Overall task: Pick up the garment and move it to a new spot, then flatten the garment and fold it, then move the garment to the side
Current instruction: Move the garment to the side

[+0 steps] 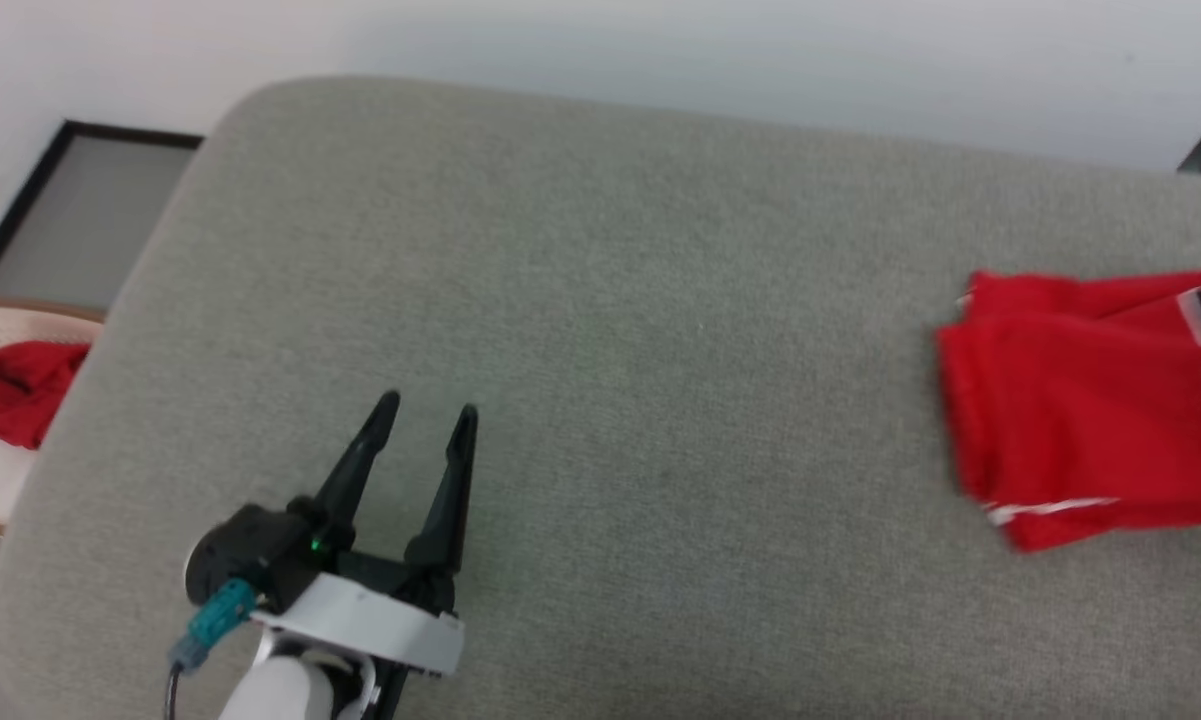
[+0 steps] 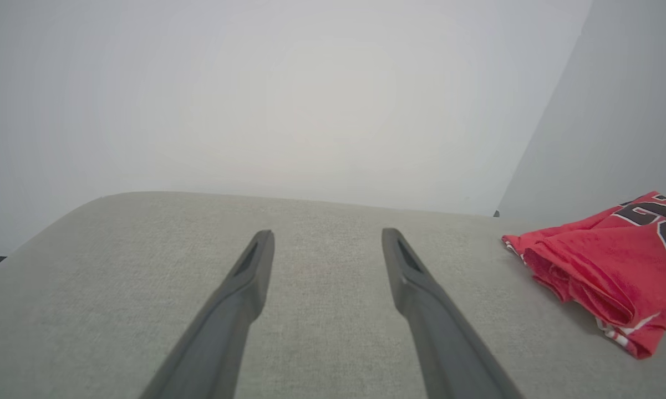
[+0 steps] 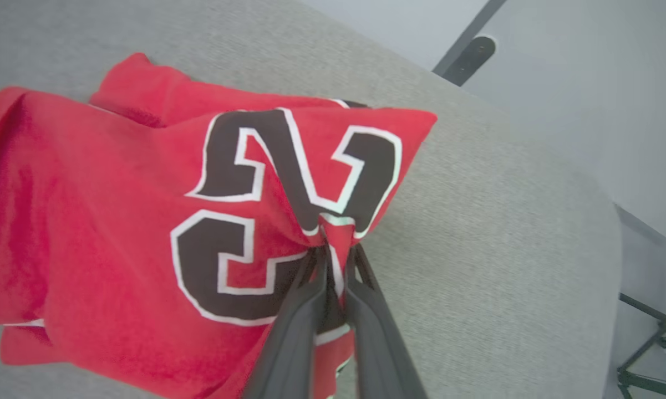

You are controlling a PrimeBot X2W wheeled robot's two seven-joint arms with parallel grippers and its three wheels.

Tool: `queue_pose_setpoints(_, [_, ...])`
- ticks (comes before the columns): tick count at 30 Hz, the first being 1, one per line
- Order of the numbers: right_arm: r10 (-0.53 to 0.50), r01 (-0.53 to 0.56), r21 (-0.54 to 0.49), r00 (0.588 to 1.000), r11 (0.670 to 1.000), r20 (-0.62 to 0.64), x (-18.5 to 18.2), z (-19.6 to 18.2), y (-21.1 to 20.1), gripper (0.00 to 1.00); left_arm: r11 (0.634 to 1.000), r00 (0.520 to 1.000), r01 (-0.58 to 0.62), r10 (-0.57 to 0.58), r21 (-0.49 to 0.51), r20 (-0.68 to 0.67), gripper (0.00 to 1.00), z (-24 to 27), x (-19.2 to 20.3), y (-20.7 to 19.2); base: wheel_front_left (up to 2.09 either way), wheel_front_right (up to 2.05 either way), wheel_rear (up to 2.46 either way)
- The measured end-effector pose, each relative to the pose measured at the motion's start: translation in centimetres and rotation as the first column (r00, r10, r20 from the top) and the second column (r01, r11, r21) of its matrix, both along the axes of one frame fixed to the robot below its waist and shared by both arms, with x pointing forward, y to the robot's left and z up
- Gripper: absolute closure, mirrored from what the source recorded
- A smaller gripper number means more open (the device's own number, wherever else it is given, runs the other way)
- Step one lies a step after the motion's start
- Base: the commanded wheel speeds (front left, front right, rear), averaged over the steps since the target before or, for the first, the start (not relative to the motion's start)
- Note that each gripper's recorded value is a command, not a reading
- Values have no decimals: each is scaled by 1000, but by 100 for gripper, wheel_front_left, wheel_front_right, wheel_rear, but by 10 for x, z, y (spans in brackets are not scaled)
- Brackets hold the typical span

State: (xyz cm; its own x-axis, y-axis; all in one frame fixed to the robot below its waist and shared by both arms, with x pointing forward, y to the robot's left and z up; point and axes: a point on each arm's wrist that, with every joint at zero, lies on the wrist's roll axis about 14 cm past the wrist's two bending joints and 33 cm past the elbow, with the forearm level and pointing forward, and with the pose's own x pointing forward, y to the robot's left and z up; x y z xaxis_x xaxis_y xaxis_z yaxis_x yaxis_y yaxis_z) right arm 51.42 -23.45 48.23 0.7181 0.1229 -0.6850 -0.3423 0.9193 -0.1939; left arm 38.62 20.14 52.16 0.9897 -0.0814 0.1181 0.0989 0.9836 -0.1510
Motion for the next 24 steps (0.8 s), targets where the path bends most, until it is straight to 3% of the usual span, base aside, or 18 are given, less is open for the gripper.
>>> queue_pose_setpoints(14, [-101, 114, -204, 992, 972, 74, 35, 5, -99, 100, 995, 995, 98, -98, 15, -9, 0, -14, 52, -30, 0, 0, 0])
queue_pose_setpoints(24, [-117, 142, -391, 989, 909, 89, 47, 6, -152, 100, 988, 987, 152, -151, 3, -53, 0, -40, 76, -48, 0, 0, 0])
